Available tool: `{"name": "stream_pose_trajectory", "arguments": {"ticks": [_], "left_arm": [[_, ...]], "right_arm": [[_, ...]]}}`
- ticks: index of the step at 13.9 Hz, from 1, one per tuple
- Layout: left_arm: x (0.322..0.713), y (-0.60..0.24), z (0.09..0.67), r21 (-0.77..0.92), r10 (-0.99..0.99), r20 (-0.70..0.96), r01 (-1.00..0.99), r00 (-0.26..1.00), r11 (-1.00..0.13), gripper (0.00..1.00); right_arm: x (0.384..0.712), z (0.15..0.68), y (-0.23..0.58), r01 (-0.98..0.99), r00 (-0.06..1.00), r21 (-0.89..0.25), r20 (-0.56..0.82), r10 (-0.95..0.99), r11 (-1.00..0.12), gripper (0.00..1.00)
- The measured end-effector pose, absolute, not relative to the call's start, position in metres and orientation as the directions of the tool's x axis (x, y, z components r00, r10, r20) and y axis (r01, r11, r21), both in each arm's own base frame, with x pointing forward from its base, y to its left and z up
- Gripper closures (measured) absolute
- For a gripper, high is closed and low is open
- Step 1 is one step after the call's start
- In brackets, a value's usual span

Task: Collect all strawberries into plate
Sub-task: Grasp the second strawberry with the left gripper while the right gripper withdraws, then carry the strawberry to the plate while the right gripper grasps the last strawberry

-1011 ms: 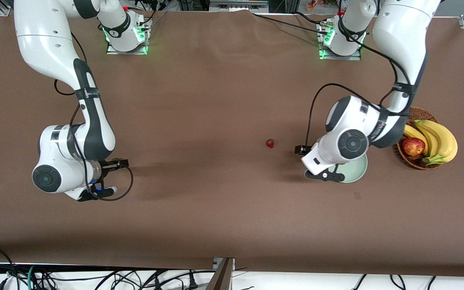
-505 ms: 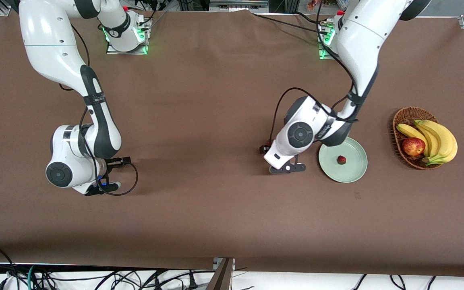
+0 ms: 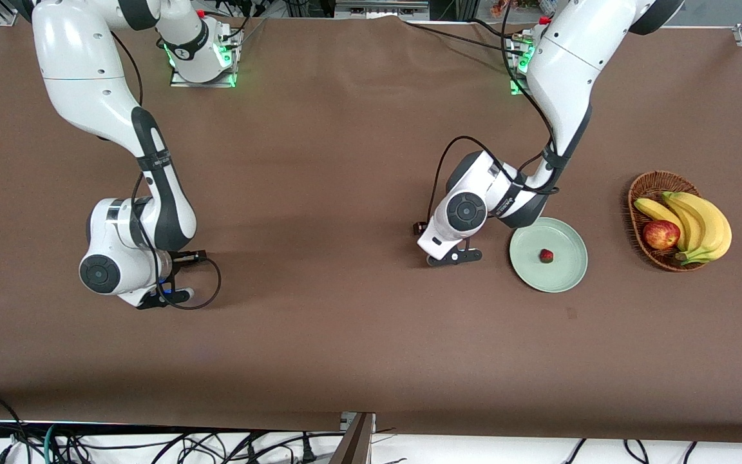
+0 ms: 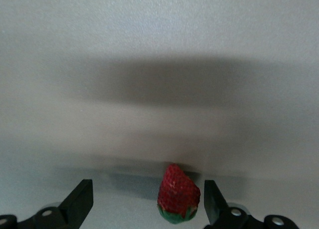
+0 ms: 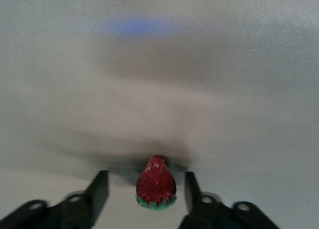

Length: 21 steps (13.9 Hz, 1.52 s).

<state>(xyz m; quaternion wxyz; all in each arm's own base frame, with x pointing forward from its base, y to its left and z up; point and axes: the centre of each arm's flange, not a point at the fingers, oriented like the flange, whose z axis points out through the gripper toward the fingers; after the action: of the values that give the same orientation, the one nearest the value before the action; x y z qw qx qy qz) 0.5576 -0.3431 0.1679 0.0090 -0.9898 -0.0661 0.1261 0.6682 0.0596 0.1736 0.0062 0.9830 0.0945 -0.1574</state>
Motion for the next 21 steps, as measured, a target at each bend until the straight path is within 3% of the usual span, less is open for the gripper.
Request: {"name": "stream_pose_trajectory", "arguments": {"ticks": [2, 3, 7, 8, 16, 21], "left_arm": [[0.555, -0.346, 0.167, -0.034, 0.128, -0.25, 0.123, 0.96, -0.992, 0.05], [0.554, -0.348, 0.168, -0.031, 0.125, -0.251, 0.121, 0.96, -0.992, 0.12], [0.555, -0.351, 0.17, -0.001, 0.151, -0.265, 0.156, 0.952, -0.988, 0.62], [0.556, -0.35, 0.172, 0.001, 0.153, -0.262, 0.159, 0.953, -0.987, 0.68], [0.591, -0.311, 0.236, -0.019, 0.185, -0.245, 0.186, 0.952, -0.982, 0.68], [0.643, -0.191, 0.268, -0.057, -0.009, -0.252, -0.024, 0.968, -0.998, 0.68]], "right_arm": [[0.669, 0.176, 0.059, 0.187, 0.934, -0.017, -0.308, 0.183, -0.982, 0.62], [0.669, 0.176, 0.059, 0.187, 0.934, -0.017, -0.307, 0.183, -0.982, 0.69], [0.672, 0.19, 0.065, 0.187, 0.941, -0.02, -0.283, 0.185, -0.982, 0.69], [0.674, 0.195, 0.071, 0.175, 0.946, -0.019, -0.273, 0.174, -0.984, 0.69], [0.651, 0.22, 0.242, -0.125, 0.961, -0.059, -0.256, -0.106, -0.99, 0.69], [0.614, 0.243, 0.383, -0.351, 0.93, -0.166, -0.18, -0.321, -0.922, 0.69]]}}
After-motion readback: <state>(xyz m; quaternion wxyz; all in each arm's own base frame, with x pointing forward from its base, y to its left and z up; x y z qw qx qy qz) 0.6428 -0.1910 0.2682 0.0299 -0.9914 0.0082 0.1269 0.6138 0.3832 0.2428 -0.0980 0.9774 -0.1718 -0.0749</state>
